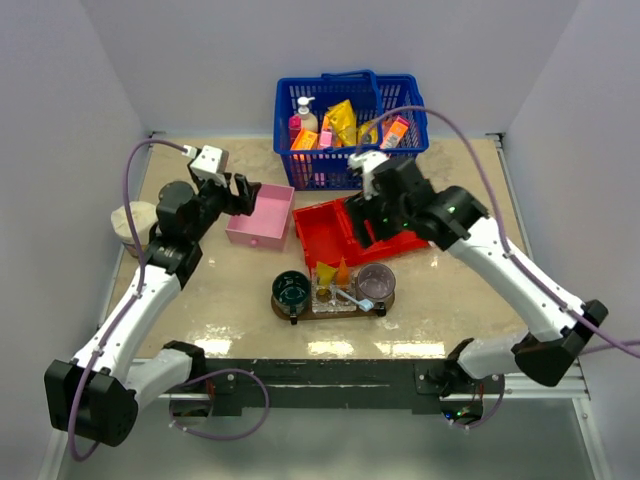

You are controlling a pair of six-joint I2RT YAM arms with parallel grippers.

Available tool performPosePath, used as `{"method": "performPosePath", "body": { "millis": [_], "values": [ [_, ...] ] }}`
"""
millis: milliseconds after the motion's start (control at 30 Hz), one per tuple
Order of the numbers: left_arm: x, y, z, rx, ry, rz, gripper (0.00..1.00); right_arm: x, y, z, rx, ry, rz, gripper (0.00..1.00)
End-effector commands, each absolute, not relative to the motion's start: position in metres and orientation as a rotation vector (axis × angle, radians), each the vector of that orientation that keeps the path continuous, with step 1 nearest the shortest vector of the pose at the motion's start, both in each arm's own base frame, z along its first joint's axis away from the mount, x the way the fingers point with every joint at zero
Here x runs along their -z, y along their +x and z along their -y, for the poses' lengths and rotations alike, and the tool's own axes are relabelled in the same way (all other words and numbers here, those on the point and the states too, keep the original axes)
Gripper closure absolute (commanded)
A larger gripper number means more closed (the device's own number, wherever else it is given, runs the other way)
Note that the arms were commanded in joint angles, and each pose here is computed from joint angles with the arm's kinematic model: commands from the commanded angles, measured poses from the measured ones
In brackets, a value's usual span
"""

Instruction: Prepare toiletry sets of a toothbrush and toothpaste on the tray

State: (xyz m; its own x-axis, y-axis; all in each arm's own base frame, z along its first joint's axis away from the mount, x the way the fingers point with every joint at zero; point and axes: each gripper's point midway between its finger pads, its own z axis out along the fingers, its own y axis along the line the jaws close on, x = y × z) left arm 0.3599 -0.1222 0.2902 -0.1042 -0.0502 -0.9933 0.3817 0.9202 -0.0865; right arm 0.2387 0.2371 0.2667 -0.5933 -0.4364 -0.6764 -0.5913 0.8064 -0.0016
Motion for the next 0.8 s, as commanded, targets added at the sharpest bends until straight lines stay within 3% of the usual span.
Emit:
{"method": "performPosePath", "body": {
  "millis": [0,333,500,767],
  "values": [
    [-0.307,0.36,0.121,0.365,0.235,-1.573,0.23,-0.288,0.269,-0.204,-0.359,-0.578,-2.235,0.29],
    [-0.306,0.36,0.122,0.368,0.244,-1.581,0.23,-0.254,0.337,-0.108,-0.286,-0.175,-2.29,0.31],
    [-0.307,0.359,0.126,0.39,0.256,-1.579,0.23,-0.265,0.356,-0.102,-0.405,0.06,-2.187,0.31],
    [-0.31,0.357,0.128,0.402,0.261,-1.57,0.23,-0.211,0.376,-0.077,-0.336,0.256,-2.134,0.36]
  ]
}}
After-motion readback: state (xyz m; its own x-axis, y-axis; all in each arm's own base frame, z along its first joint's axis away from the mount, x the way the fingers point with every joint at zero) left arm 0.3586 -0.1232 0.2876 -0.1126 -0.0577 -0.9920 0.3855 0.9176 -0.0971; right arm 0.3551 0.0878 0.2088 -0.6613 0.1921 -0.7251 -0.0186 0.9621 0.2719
